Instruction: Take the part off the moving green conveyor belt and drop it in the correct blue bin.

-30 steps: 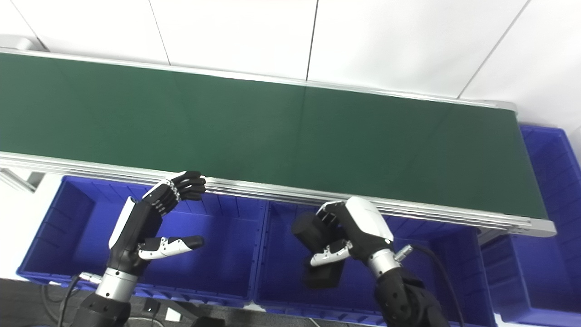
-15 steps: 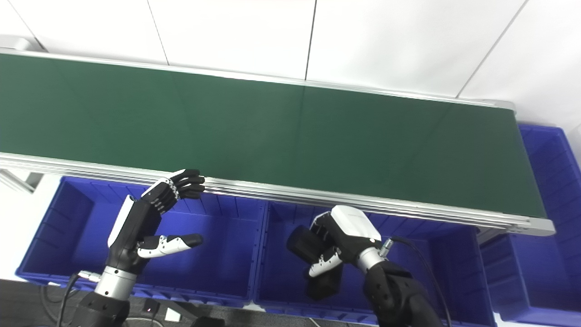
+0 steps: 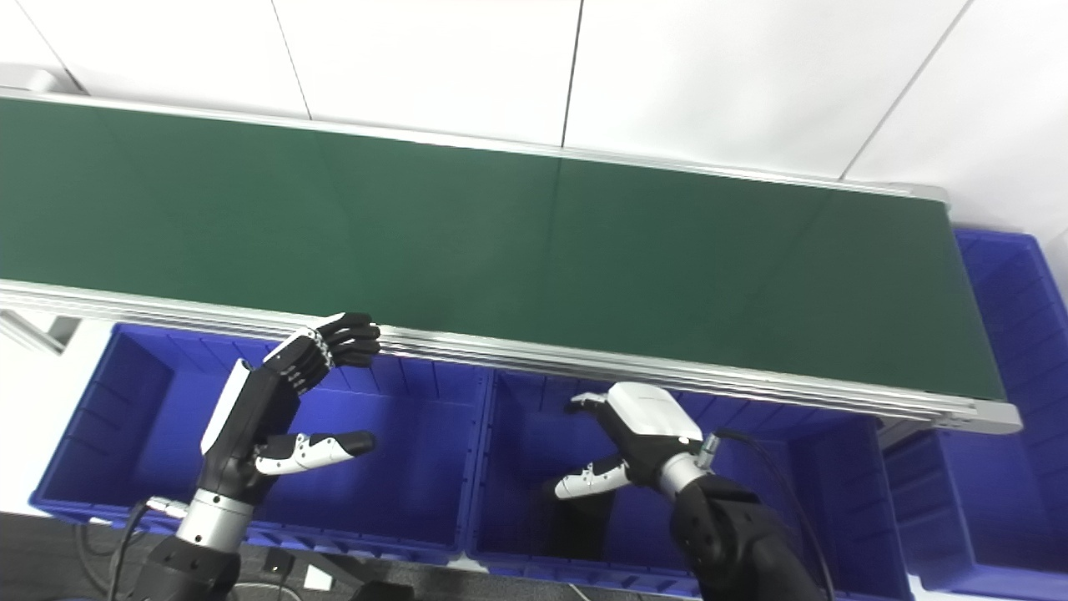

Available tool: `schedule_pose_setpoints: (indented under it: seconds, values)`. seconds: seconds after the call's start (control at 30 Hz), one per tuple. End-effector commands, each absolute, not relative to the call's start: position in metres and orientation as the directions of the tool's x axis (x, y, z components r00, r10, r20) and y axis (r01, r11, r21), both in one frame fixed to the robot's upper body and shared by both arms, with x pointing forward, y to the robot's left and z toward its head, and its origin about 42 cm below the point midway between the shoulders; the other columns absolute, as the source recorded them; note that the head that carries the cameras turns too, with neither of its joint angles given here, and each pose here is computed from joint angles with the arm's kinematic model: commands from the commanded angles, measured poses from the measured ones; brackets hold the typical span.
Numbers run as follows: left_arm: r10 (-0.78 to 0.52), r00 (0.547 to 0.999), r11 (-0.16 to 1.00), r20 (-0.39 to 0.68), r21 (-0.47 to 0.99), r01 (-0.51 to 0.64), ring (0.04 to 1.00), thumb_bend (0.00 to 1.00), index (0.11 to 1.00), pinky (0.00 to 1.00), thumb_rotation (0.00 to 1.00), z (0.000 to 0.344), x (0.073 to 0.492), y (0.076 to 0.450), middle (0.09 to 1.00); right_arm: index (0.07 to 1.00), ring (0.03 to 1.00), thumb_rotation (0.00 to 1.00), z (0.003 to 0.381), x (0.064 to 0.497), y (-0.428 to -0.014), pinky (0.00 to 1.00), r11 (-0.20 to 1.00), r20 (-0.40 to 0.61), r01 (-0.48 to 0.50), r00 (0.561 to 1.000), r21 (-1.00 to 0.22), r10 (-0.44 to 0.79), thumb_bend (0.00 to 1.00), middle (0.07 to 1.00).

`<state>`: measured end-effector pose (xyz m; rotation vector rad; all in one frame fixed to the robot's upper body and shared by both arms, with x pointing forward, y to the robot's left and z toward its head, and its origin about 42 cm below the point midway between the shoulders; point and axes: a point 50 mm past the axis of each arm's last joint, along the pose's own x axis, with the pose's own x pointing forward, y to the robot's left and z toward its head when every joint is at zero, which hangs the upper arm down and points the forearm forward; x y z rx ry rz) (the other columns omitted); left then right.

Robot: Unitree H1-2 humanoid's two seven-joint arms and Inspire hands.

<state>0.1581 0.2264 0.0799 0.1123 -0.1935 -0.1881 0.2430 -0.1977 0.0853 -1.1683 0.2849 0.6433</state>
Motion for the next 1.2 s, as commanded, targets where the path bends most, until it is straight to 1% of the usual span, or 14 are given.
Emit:
schedule_pose_setpoints:
  seconds: [0.0,0.1,0.23,0.3,0.37,0.43,0.57,0.63,0.67,0.73,0.8,0.93,1.07,1.17]
  values:
    - [-0.202,0.948,0.976,0.247,0.136,0.173,0.715,0.79,0.777,0.67,0.38,0.091,0.159,0.227,0.755,0.828,0.829,0.5,0.102,0.242,-0.196,0.67,0.315,-0.437,-0.535,0.836,-0.784,0.332,0.78,0.852]
    - [-0.206,0.947,0.974,0.247,0.141,0.175,0.716,0.78,0.778,0.67,0.38,0.092,0.158,0.228,0.756,0.822,0.818,0.48,0.109,0.235,-0.196,0.68,0.407,-0.376,-0.492,0.864,-0.77,0.334,0.77,0.837]
    - [-0.22,0.945,0.969,0.24,0.162,0.184,0.719,0.78,0.779,0.68,0.36,0.094,0.159,0.228,0.758,0.825,0.829,0.5,0.12,0.22,-0.191,0.72,0.568,-0.302,-0.443,0.895,-0.694,0.328,0.74,0.836]
    - [-0.221,0.946,0.967,0.236,0.179,0.181,0.723,0.77,0.784,0.67,0.38,0.095,0.16,0.228,0.761,0.821,0.828,0.52,0.122,0.214,-0.189,0.73,0.603,-0.283,-0.43,0.901,-0.672,0.327,0.73,0.833]
    - [-0.219,0.948,0.966,0.231,0.188,0.178,0.728,0.78,0.793,0.68,0.39,0.096,0.161,0.228,0.768,0.805,0.811,0.53,0.122,0.21,-0.187,0.72,0.625,-0.264,-0.418,0.907,-0.659,0.329,0.72,0.819]
    - [-0.222,0.948,0.965,0.228,0.189,0.181,0.734,0.78,0.796,0.69,0.39,0.098,0.163,0.227,0.773,0.798,0.806,0.52,0.121,0.204,-0.185,0.73,0.668,-0.246,-0.407,0.913,-0.623,0.326,0.71,0.813]
    - [-0.238,0.945,0.961,0.222,0.192,0.197,0.736,0.78,0.8,0.68,0.39,0.098,0.17,0.227,0.779,0.819,0.792,0.52,0.12,0.193,-0.18,0.71,0.755,-0.232,-0.38,0.925,-0.534,0.301,0.73,0.819]
    - [-0.244,0.947,0.961,0.209,0.181,0.208,0.747,0.79,0.804,0.69,0.38,0.098,0.172,0.228,0.786,0.856,0.79,0.53,0.119,0.188,-0.178,0.72,0.788,-0.219,-0.371,0.928,-0.492,0.301,0.73,0.828]
    - [-0.246,0.948,0.962,0.202,0.174,0.212,0.752,0.81,0.803,0.7,0.38,0.098,0.173,0.228,0.789,0.883,0.797,0.55,0.118,0.186,-0.178,0.73,0.798,-0.213,-0.369,0.929,-0.476,0.303,0.74,0.841]
    - [-0.254,0.948,0.96,0.19,0.166,0.224,0.752,0.81,0.801,0.69,0.37,0.098,0.177,0.228,0.79,0.899,0.809,0.57,0.117,0.182,-0.176,0.74,0.823,-0.193,-0.353,0.935,-0.444,0.297,0.74,0.85]
    - [-0.267,0.946,0.956,0.184,0.177,0.235,0.749,0.81,0.797,0.69,0.38,0.098,0.181,0.228,0.788,0.929,0.827,0.61,0.116,0.179,-0.174,0.76,0.849,-0.167,-0.328,0.944,-0.415,0.283,0.73,0.866]
    - [-0.279,0.941,0.953,0.191,0.172,0.248,0.75,0.78,0.808,0.69,0.37,0.096,0.185,0.231,0.796,0.941,0.827,0.65,0.114,0.174,-0.169,0.77,0.883,-0.136,-0.284,0.959,-0.373,0.25,0.71,0.866]
    - [-0.293,0.944,0.946,0.154,0.191,0.263,0.762,0.79,0.823,0.7,0.41,0.097,0.182,0.234,0.808,0.953,0.834,0.72,0.112,0.169,-0.165,0.79,0.894,-0.13,-0.282,0.959,-0.348,0.252,0.68,0.877]
    - [-0.29,0.948,0.945,0.135,0.2,0.26,0.773,0.79,0.827,0.71,0.42,0.097,0.179,0.24,0.816,0.961,0.84,0.78,0.111,0.166,-0.159,0.8,0.905,-0.131,-0.283,0.958,-0.317,0.254,0.68,0.888]
